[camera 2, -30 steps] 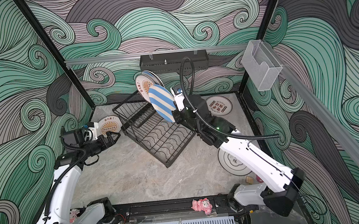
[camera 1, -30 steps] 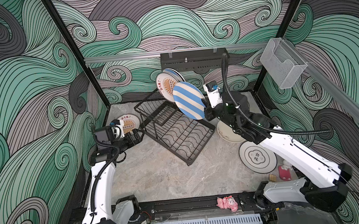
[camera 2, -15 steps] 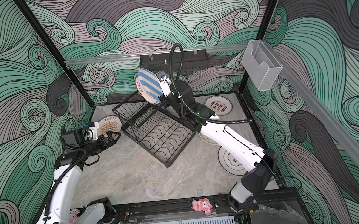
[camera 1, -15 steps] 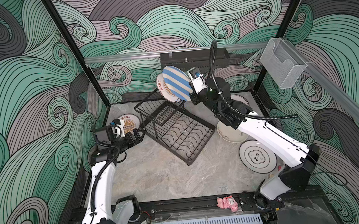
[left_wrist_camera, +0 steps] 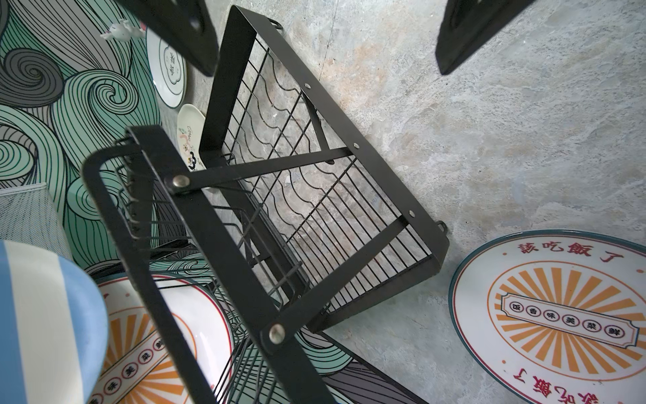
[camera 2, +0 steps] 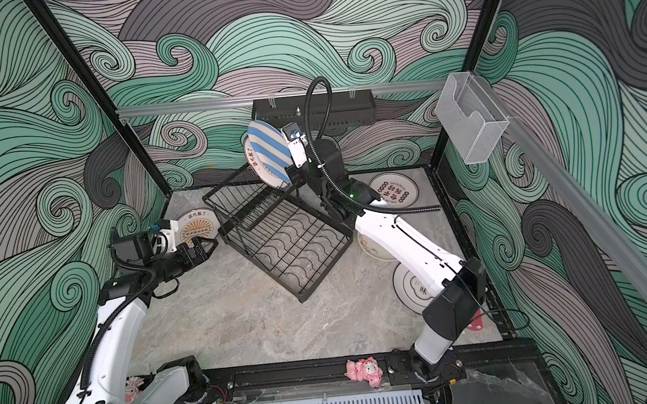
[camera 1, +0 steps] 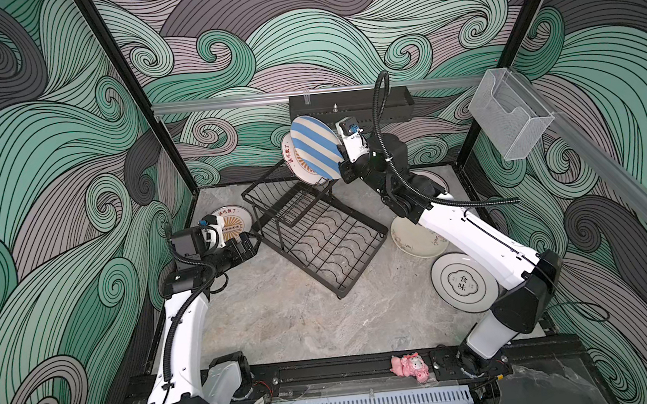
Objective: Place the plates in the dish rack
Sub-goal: 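Lower the blue-striped plate into the far slots beside the other plates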
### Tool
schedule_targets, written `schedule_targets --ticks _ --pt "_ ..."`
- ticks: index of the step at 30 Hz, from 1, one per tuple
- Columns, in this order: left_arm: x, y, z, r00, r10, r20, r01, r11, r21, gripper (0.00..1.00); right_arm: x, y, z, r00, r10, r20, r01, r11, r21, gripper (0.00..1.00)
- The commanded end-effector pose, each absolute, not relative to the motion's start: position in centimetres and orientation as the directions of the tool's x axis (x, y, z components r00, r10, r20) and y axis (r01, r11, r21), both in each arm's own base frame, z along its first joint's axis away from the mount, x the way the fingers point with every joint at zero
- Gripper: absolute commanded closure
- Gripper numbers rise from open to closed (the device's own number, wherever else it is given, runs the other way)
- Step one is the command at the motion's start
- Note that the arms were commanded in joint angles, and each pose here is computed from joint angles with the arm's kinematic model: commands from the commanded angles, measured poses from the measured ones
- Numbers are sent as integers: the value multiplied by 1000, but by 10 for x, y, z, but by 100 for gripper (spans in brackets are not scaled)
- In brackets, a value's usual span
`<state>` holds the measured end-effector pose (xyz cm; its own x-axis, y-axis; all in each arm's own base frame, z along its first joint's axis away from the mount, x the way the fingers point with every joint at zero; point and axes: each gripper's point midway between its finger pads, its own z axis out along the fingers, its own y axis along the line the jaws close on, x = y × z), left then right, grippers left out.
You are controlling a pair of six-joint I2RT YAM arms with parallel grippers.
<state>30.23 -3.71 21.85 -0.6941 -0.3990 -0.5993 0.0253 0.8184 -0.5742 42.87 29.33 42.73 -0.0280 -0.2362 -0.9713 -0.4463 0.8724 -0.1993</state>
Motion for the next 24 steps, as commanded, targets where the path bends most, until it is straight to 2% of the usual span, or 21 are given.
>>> schedule_targets --ticks 1,24 --pt "302 -37 215 -702 -389 -597 24 825 -565 1 433 294 457 36 -139 -990 -445 885 -140 100" --pt "304 -34 212 -707 -388 -591 9 831 -556 1 463 316 424 -24 -134 -991 -481 870 -107 100"
